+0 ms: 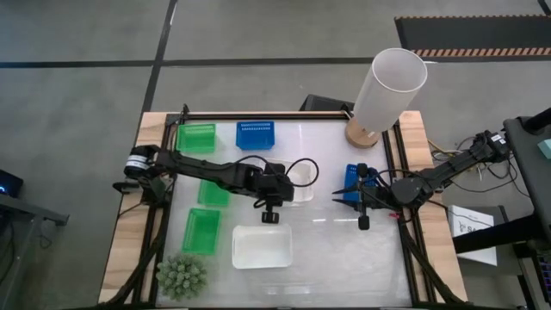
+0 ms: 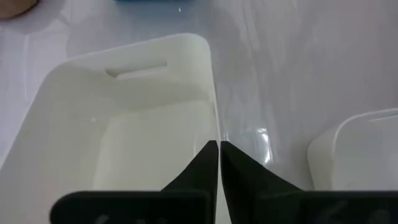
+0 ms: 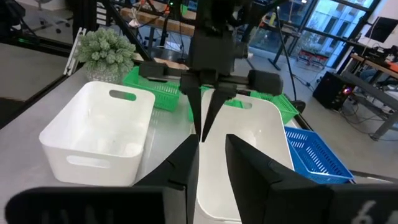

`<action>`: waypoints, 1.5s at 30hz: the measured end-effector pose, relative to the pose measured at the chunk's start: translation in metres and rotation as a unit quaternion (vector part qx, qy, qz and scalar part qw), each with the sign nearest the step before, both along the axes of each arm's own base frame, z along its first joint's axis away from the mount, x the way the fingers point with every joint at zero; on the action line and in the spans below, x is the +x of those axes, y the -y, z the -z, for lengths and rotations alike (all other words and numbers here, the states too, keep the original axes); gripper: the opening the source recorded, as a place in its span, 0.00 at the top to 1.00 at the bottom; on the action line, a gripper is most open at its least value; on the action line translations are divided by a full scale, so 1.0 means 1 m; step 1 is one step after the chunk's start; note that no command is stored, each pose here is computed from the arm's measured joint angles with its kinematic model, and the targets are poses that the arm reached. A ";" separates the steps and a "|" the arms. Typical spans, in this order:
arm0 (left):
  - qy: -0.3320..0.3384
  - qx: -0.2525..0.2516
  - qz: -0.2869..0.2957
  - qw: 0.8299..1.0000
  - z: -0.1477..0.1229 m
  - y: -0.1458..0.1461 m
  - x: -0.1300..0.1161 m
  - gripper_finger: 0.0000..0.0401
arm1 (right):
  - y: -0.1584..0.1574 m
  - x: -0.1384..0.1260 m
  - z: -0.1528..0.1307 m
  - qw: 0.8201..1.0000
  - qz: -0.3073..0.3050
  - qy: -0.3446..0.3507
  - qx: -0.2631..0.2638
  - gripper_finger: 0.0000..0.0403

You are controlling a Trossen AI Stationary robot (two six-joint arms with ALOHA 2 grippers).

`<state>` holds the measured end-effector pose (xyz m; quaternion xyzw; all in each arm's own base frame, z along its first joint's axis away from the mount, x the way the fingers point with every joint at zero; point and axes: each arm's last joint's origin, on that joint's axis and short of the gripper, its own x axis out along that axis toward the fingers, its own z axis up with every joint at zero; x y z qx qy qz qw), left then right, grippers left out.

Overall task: Stack baskets by color
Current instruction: Stack the bottom right white bin on the top white bin

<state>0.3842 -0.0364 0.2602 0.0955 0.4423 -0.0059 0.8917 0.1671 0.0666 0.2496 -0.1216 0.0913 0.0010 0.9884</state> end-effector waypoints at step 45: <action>-0.205 0.070 -0.014 0.976 0.011 0.011 0.051 0.99 | 0.001 -0.003 0.000 1.000 0.000 -0.008 -0.001 0.83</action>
